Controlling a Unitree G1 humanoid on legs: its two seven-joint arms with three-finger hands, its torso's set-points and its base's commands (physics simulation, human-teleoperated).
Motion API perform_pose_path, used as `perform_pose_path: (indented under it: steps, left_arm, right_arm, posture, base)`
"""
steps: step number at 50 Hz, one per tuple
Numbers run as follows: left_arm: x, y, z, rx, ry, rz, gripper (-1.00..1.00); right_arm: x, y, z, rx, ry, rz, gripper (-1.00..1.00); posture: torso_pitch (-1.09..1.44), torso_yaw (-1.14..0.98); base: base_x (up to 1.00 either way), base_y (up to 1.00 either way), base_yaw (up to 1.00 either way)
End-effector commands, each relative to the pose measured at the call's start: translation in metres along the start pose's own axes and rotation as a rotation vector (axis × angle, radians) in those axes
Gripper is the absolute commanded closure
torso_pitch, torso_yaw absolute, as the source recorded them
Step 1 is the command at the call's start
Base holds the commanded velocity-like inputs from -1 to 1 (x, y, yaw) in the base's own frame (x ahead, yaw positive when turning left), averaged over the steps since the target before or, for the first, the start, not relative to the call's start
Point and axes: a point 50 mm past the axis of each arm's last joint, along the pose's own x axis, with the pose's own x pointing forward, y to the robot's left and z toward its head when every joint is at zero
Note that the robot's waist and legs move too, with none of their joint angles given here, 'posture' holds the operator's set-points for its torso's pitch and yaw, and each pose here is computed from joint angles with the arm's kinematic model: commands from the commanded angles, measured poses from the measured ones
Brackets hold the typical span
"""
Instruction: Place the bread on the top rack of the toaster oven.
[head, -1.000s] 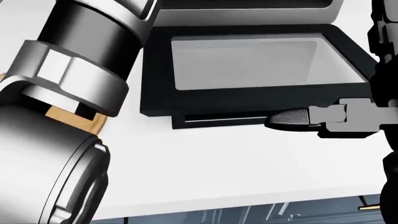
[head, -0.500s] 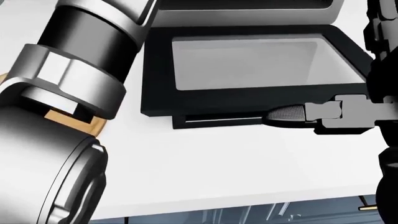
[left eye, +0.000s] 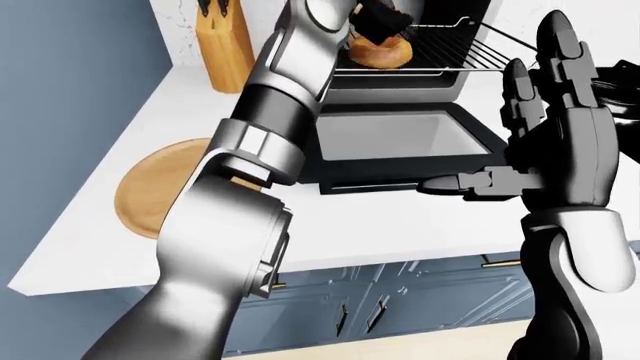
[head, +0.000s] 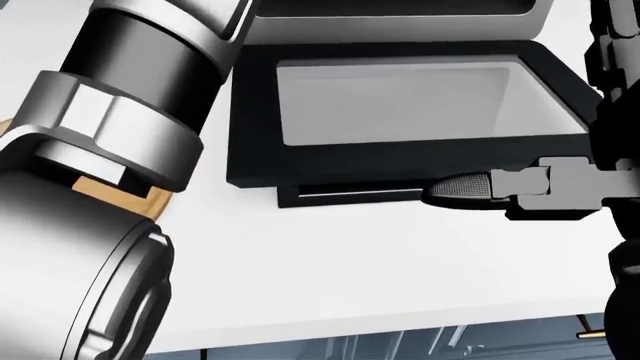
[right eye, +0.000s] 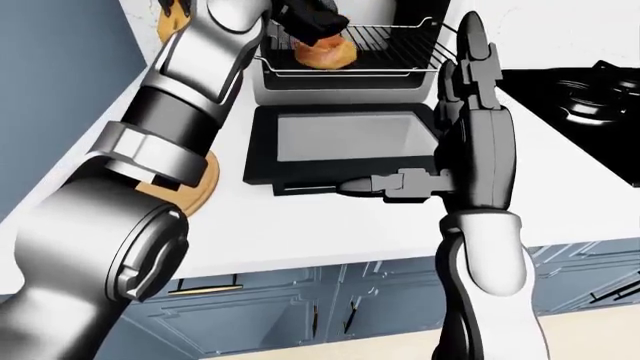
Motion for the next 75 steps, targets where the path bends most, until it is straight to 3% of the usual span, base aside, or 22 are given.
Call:
perform_pose_path:
  steps: [1, 3, 5, 8, 22, 34, 44, 54, 60, 66, 75]
  left_arm:
    - [-0.001, 0.013, 0.024, 0.012, -0.087, 0.046, -0.4]
    - [-0.001, 0.012, 0.024, 0.013, -0.088, 0.045, -0.65]
    - [-0.001, 0.012, 0.024, 0.014, -0.087, 0.042, -0.71]
    - [-0.001, 0.012, 0.024, 0.014, -0.088, 0.04, -1.0]
    - [-0.008, 0.024, 0.046, 0.006, -0.127, 0.058, -1.0]
    - [-0.046, 0.036, 0.068, -0.016, -0.171, 0.057, -1.0]
    - [-0.075, 0.065, 0.059, 0.019, -0.152, 0.154, -1.0]
    - [-0.111, 0.082, 0.028, 0.048, -0.078, 0.226, -1.0]
    - [-0.136, 0.099, -0.001, 0.069, 0.004, 0.304, -1.0]
    - [-0.16, 0.106, -0.028, 0.045, 0.074, 0.371, -1.0]
    - [-0.183, 0.111, -0.047, 0.044, 0.128, 0.422, -1.0]
  right_arm:
    - [-0.001, -0.002, 0.012, -0.006, -0.075, -0.012, -1.0]
    - [-0.001, -0.002, 0.012, -0.006, -0.074, -0.011, -1.0]
    - [-0.001, -0.002, 0.012, -0.007, -0.074, -0.011, -1.0]
    - [-0.001, -0.002, 0.011, -0.006, -0.073, -0.013, -1.0]
    - [0.001, -0.002, 0.013, -0.005, -0.077, -0.01, -1.0]
    - [0.0, -0.002, 0.014, -0.007, -0.078, -0.01, -1.0]
    - [0.0, 0.0, 0.018, -0.01, -0.083, -0.006, -1.0]
    - [0.001, -0.002, 0.023, -0.015, -0.09, -0.008, -1.0]
    - [0.004, -0.001, 0.025, -0.017, -0.096, -0.009, -1.0]
    - [0.006, -0.001, 0.029, -0.018, -0.1, -0.006, -1.0]
    - [0.008, 0.001, 0.027, -0.021, -0.098, -0.004, -1.0]
  posture:
    - [0.0, 0.0]
    - [0.0, 0.0]
    - [0.0, 0.0]
    - [0.0, 0.0]
    - [0.0, 0.0]
    - [0.0, 0.0]
    - [0.0, 0.0]
    - [0.0, 0.0]
    - [0.0, 0.0]
    - [0.0, 0.0]
    - [0.0, 0.0]
  base:
    - [0.0, 0.0, 0.0]
    - [0.0, 0.0, 0.0]
    - [0.0, 0.0, 0.0]
    - [0.0, 0.0, 0.0]
    - [0.0, 0.0, 0.0]
    - [0.0, 0.0, 0.0]
    - [0.0, 0.0, 0.0]
    - [0.0, 0.0, 0.0]
    - [0.0, 0.0, 0.0]
    - [0.0, 0.0, 0.0]
    - [0.0, 0.0, 0.0]
